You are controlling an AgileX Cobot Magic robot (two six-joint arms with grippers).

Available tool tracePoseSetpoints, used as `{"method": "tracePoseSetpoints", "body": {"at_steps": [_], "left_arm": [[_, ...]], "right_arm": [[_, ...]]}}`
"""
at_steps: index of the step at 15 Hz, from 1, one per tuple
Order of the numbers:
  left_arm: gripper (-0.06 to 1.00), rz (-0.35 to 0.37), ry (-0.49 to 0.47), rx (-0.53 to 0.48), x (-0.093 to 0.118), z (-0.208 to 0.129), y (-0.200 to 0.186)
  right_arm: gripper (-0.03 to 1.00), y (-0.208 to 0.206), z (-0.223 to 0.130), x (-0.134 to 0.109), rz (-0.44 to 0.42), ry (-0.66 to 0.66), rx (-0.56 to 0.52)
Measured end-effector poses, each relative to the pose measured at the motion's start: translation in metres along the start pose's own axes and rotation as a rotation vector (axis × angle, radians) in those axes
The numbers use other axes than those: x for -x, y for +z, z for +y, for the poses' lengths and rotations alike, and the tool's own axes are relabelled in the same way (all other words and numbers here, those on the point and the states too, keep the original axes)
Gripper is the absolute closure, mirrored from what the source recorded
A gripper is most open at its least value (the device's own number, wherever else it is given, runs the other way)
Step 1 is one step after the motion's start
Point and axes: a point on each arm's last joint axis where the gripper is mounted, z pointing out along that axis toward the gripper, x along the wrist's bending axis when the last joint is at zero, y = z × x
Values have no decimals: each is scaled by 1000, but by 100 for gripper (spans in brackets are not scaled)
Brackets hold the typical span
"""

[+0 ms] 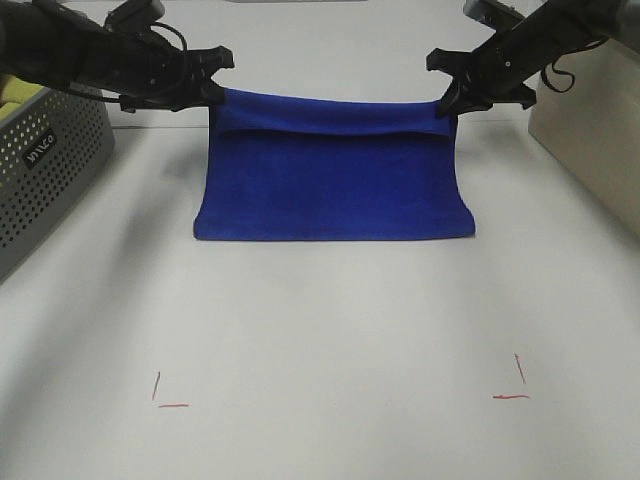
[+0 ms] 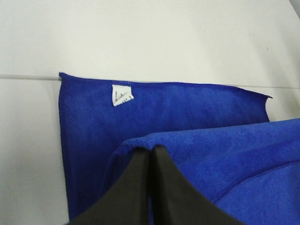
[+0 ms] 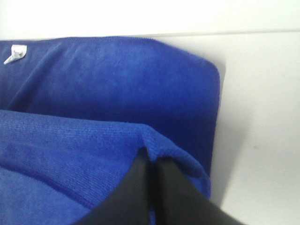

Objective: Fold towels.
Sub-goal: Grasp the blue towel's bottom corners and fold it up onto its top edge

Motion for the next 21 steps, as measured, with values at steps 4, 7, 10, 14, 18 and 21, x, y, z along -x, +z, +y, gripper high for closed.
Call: {"method": "tracePoseSetpoints", "body": {"at_steps": [4,7,10,14,18,21], "left_arm": [[94,42,10,28,-19,-8,30],[88,46,10,31,-22,-10,36],[49,47,12,43,-22,-7,36],[21,13,96,-32,-18,-8,31],[24,-75,34,-276,-9,-26,23],[24,-35,-19,-404,-10,-35,17]], "right_arm": [[97,23,0,14,-26,-8,68],[86,26,0,14,-29,-8,78],[39,26,-1,14,-24,-9,64],[22,10,-12,8,-33,-72,-132],[21,-7,-21,13,-22,7,-289],[21,-14,-22,21,-36,63,-295]]}}
